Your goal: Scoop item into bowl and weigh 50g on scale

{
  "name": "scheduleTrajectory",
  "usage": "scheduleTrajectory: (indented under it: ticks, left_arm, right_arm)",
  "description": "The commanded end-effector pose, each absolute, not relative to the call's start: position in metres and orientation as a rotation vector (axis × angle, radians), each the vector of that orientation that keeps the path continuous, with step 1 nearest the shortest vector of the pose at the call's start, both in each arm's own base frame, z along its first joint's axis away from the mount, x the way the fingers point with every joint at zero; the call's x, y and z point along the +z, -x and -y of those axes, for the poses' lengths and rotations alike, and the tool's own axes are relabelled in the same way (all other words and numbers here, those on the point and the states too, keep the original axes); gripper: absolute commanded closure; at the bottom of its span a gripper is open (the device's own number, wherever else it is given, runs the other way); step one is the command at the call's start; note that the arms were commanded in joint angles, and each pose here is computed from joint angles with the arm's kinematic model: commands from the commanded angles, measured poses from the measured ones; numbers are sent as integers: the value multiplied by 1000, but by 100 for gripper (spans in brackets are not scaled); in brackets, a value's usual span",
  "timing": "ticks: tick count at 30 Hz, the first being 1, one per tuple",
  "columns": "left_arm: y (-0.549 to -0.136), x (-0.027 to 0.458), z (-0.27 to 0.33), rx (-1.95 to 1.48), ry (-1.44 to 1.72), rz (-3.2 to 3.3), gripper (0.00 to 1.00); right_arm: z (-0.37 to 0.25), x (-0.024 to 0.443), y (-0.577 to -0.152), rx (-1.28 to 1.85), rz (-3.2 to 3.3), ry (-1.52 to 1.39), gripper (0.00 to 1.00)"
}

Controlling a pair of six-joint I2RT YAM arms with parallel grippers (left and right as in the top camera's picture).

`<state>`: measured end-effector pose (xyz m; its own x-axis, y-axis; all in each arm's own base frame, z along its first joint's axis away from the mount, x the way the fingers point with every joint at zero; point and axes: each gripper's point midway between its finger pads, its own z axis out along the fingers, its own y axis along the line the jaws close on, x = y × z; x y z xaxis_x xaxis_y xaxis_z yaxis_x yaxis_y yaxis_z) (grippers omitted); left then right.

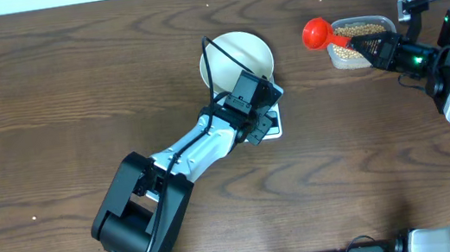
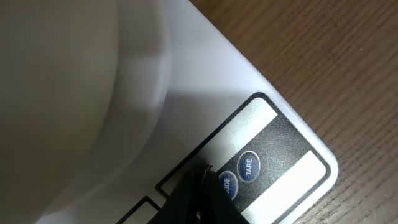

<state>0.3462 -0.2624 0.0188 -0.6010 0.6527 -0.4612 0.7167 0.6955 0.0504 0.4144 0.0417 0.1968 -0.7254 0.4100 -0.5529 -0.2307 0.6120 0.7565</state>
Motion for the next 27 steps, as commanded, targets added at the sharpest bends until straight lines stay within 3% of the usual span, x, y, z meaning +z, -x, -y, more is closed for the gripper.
scheduleTrajectory:
  ticks: [1,18,27]
  left_arm:
    - [-342,-5,250,-132,-1073,-2522,93]
    - [-334,-10,238,-119,-1057,-2586,93]
    - [-355,59,253,-169,-995,-2399,93]
  right_arm:
    - [-40,206,-414,1108,-2082,-100,99]
    - [-40,206,-414,1108,-2082,-99,99]
    - [-40,206,-414,1108,-2082,-99,99]
